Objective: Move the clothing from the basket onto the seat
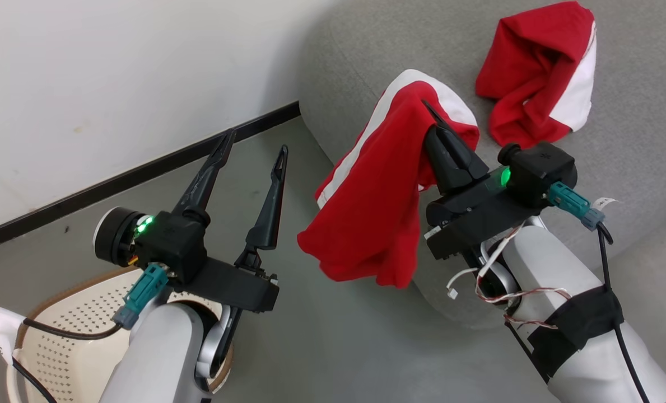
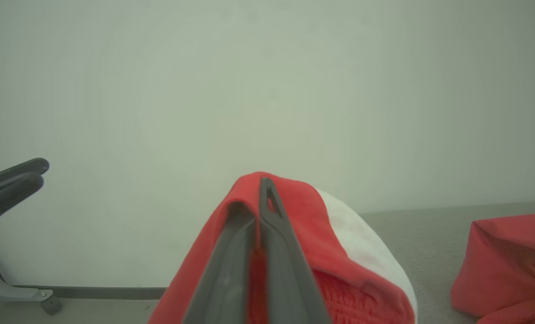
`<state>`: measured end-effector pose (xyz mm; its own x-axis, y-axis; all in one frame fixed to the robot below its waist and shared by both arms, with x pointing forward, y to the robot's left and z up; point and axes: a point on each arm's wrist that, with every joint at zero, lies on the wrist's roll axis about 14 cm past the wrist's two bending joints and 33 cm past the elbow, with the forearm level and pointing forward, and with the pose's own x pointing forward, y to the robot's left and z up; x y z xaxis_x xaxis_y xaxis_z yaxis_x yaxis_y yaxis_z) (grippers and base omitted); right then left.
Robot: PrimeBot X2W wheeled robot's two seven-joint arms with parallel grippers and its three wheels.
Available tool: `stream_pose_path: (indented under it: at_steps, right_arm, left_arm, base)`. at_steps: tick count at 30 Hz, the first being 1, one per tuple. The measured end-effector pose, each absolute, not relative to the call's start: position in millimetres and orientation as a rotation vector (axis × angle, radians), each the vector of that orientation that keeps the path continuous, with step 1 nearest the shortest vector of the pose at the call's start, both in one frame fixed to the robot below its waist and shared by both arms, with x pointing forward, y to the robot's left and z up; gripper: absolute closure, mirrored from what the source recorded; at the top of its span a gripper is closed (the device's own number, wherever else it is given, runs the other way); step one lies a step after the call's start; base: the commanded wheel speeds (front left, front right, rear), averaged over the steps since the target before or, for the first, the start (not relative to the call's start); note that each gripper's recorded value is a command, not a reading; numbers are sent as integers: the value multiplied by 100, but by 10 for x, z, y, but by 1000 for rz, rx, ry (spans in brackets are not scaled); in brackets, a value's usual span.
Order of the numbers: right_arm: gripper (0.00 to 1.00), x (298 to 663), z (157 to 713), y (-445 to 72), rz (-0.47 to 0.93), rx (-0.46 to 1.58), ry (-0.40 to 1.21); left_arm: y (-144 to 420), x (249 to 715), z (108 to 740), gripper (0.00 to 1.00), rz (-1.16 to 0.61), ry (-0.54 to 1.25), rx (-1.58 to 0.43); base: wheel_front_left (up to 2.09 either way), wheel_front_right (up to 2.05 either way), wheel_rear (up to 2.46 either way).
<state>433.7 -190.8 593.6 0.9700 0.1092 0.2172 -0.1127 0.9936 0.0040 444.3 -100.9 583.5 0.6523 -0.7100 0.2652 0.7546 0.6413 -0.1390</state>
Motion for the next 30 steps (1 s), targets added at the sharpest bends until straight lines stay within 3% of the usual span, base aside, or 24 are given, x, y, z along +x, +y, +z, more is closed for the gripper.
stream_pose_path:
  at_steps: [30]
  right_arm:
    - [100,4362,5902,-2499,-58,-12,-210]
  left_arm:
    - [-1400,4560,5446,0,-939,-102,-272]
  base:
    - [0,0,0]
